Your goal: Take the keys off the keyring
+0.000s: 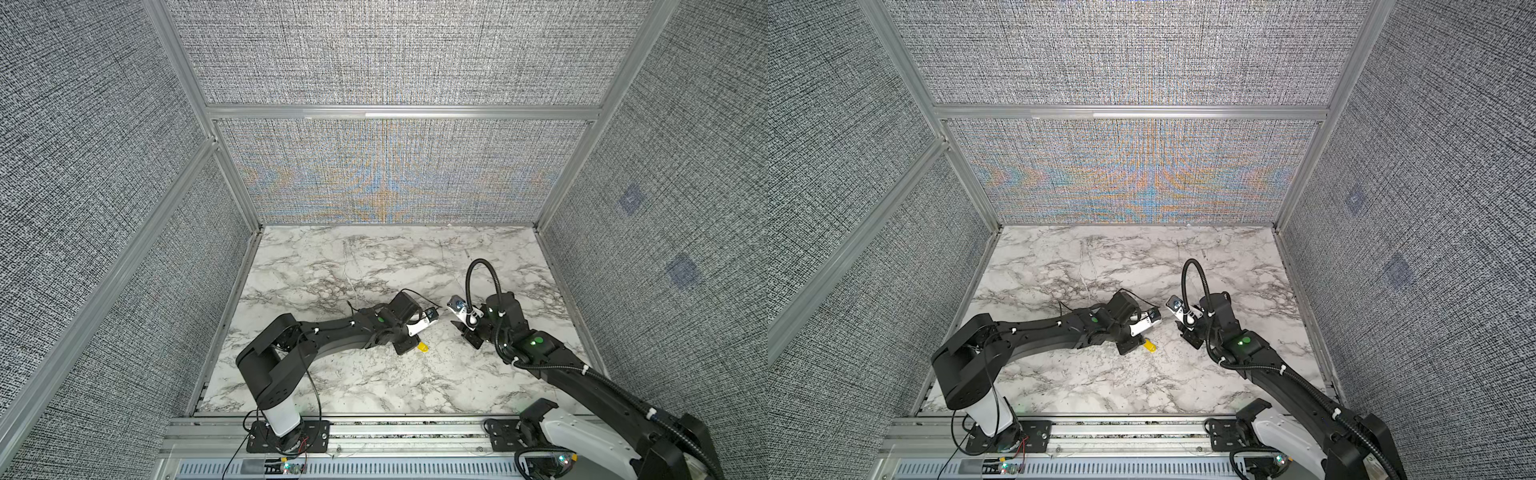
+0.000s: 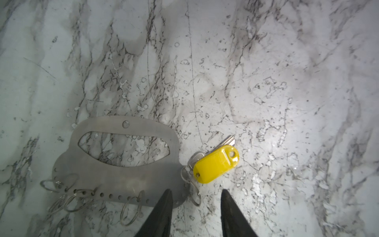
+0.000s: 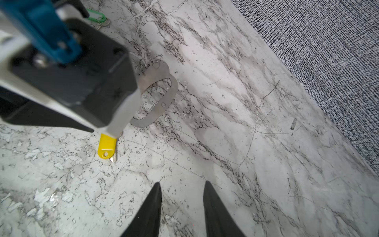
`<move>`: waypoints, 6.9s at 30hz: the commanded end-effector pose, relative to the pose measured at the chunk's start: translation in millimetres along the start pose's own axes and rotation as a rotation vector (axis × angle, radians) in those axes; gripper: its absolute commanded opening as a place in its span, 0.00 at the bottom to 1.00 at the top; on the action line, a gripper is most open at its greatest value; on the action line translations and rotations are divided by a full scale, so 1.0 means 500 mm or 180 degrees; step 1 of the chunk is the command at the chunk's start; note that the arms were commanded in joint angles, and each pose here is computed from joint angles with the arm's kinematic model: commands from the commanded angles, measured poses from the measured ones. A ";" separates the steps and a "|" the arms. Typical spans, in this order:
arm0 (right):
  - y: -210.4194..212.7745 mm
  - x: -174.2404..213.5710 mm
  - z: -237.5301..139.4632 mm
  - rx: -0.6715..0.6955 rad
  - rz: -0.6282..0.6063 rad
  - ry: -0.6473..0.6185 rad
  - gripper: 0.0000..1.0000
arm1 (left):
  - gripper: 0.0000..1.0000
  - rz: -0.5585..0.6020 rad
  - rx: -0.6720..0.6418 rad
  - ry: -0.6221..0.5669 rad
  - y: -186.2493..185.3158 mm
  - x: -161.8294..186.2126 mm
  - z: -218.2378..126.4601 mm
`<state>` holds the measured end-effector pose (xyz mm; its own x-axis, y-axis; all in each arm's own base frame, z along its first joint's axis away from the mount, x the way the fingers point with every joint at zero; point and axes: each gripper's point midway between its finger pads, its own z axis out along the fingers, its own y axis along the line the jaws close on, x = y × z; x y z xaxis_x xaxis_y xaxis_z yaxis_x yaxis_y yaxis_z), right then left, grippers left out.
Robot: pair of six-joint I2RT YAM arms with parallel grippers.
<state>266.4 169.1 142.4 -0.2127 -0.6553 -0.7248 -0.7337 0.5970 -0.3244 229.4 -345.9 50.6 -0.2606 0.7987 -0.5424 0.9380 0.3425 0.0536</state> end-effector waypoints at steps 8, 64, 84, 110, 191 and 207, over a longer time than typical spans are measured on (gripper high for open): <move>0.026 -0.011 -0.008 -0.0191 -0.0168 -0.0177 0.36 | 0.43 -0.0201 -0.0207 0.0187 0.026 0.014 -0.004; 0.235 0.013 0.231 -0.1565 -0.2495 0.0219 0.21 | 0.40 -0.1983 -0.0589 -0.0980 0.194 0.112 -0.191; 0.244 -0.038 0.203 -0.1674 -0.2408 -0.0029 0.03 | 0.39 -0.1773 -0.0548 -0.1052 0.184 0.104 -0.203; 0.229 -0.271 0.045 -0.2257 -0.0902 -0.0964 0.01 | 0.37 -0.0065 -0.0152 -0.2104 0.040 0.025 -0.368; 0.213 -0.243 0.004 -0.1193 0.0228 -0.1143 0.35 | 0.00 -0.0634 -0.0159 -0.2377 0.071 -0.077 -0.370; 0.182 -0.256 0.045 -0.0648 0.0141 -0.1061 0.40 | 0.00 -0.0613 -0.0070 -0.2483 0.067 -0.095 -0.380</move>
<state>232.1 316.5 184.0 -0.0730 -0.4327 -0.8986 -0.8752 0.4597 -0.1503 229.0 -273.2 219.2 -0.2229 0.1956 -0.9550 0.8717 0.4785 -0.1054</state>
